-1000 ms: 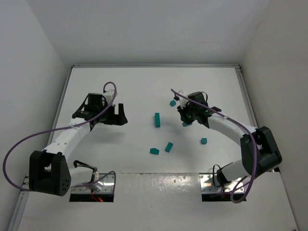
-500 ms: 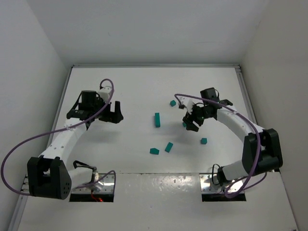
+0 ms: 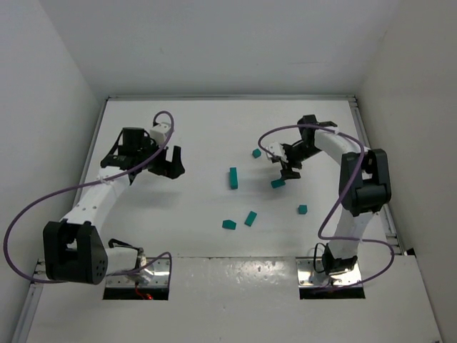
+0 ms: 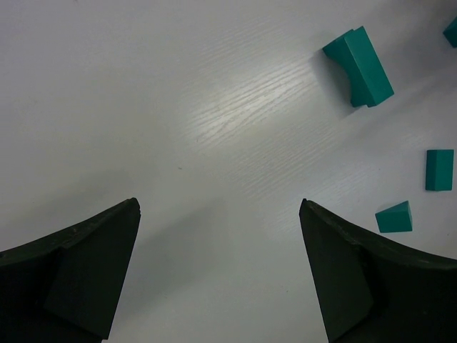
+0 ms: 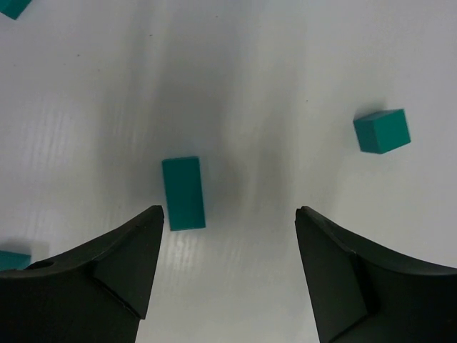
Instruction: Build the wood block tower
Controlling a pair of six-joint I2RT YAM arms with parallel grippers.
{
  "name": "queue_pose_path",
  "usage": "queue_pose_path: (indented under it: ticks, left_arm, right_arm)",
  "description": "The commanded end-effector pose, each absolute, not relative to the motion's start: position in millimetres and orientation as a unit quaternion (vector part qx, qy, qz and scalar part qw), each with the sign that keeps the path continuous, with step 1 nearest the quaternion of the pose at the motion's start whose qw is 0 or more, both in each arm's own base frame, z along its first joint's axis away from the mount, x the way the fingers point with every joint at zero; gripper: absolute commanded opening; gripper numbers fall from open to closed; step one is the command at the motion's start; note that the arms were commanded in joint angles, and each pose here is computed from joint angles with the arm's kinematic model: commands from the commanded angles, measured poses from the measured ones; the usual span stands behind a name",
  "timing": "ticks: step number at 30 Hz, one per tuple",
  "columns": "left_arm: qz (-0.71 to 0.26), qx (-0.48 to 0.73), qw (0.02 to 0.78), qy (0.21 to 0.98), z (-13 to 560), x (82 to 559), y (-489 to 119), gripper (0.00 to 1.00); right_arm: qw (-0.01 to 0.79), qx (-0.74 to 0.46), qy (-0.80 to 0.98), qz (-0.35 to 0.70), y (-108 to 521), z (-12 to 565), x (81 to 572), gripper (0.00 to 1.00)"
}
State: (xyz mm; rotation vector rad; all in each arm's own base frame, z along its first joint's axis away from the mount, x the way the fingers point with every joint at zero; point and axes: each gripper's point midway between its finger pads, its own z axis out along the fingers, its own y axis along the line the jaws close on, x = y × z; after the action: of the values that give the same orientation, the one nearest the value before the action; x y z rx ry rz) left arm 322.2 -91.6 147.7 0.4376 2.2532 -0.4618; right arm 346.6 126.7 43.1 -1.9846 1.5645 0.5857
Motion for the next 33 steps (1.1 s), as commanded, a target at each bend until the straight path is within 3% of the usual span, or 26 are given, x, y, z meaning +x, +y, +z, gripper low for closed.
queue_pose_path:
  ticks: [1,6,10,33]
  left_arm:
    - [-0.17,0.178,0.41,0.878,161.4,338.6,-88.0,1.0]
    - [-0.173,0.173,0.405,0.881,159.2,341.5,-88.5,1.0]
    - [-0.168,0.171,0.406,0.882,157.2,344.2,-87.2,1.0]
    - [-0.16,0.156,0.4,0.889,152.7,355.5,-84.0,1.0]
  right_arm:
    - [0.291,-0.781,0.499,0.237,139.7,55.9,346.9,0.75]
    - [0.272,-0.791,0.484,0.258,139.4,52.0,342.4,0.68]
    - [0.253,-0.801,0.47,0.27,139.3,40.3,321.8,0.67]
    - [0.208,-0.797,0.502,0.265,138.7,4.5,317.2,0.58]
